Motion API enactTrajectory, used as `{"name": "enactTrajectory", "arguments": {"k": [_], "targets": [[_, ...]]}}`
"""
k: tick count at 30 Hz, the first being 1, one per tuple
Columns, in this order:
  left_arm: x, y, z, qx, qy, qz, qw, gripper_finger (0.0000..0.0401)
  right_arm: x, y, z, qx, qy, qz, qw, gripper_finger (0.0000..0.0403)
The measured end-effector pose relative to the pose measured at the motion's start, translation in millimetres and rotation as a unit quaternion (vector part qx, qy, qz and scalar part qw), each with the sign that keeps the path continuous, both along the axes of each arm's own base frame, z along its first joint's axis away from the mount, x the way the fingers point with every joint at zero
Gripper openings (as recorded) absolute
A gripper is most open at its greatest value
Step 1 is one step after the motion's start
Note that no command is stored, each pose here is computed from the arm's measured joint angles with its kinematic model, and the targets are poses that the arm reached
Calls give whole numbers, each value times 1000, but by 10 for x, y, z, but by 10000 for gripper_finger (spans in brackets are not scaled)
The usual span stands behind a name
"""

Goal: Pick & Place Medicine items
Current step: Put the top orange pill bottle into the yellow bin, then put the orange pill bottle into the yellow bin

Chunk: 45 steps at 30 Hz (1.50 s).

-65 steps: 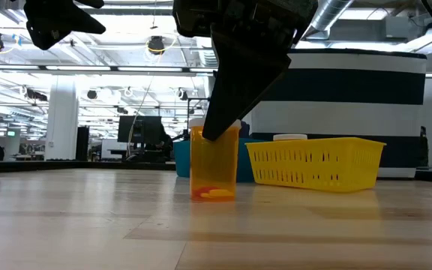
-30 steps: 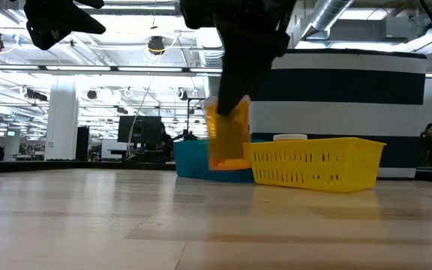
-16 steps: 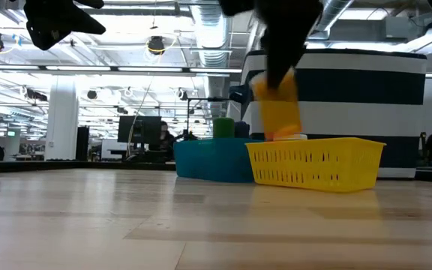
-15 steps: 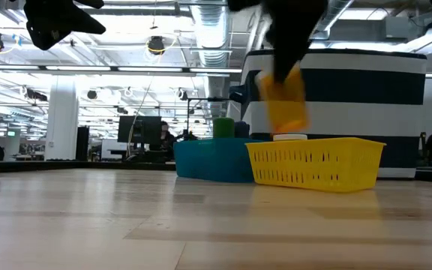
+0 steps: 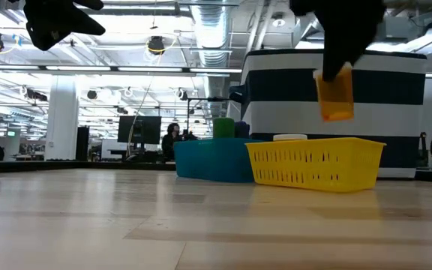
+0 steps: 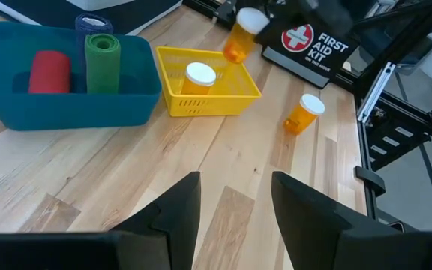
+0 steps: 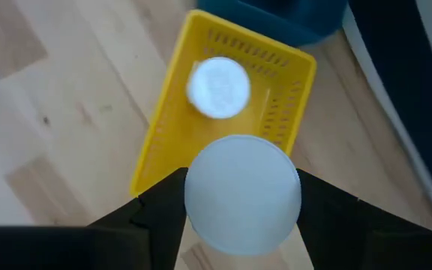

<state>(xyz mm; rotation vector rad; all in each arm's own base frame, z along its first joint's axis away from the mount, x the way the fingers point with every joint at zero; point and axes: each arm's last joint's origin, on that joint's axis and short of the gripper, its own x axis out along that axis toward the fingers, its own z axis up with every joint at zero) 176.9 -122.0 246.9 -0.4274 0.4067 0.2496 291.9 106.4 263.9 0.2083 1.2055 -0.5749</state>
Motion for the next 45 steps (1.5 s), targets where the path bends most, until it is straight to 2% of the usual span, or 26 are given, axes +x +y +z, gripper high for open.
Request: {"name": "enactTrajectory", "arguments": {"k": [4,8,14,20,25,36,45], "targets": [[2,3,0,0,0,1,1000,157,-130,-153,-137,18,-45,-43,998,213],[3,4,1,-3,-1,2,1000,157,-206,-285,-321,25,-56,-71,996,225],[6,1,6,-8,-4,4,1000,157,-202,-351,-558,46,-56,-71,995,218],[27,31,7,-10,-5,13,1000,157,-191,-408,-661,49,-65,-69,994,219],[41,53,7,-10,-5,19,1000,157,-187,-463,-704,45,-64,-65,995,234],[49,61,9,-12,-6,22,1000,157,-117,-569,-710,40,-74,-54,995,234],[50,60,11,-12,-7,22,1000,157,-101,-553,-575,41,-90,-51,994,235]]}}
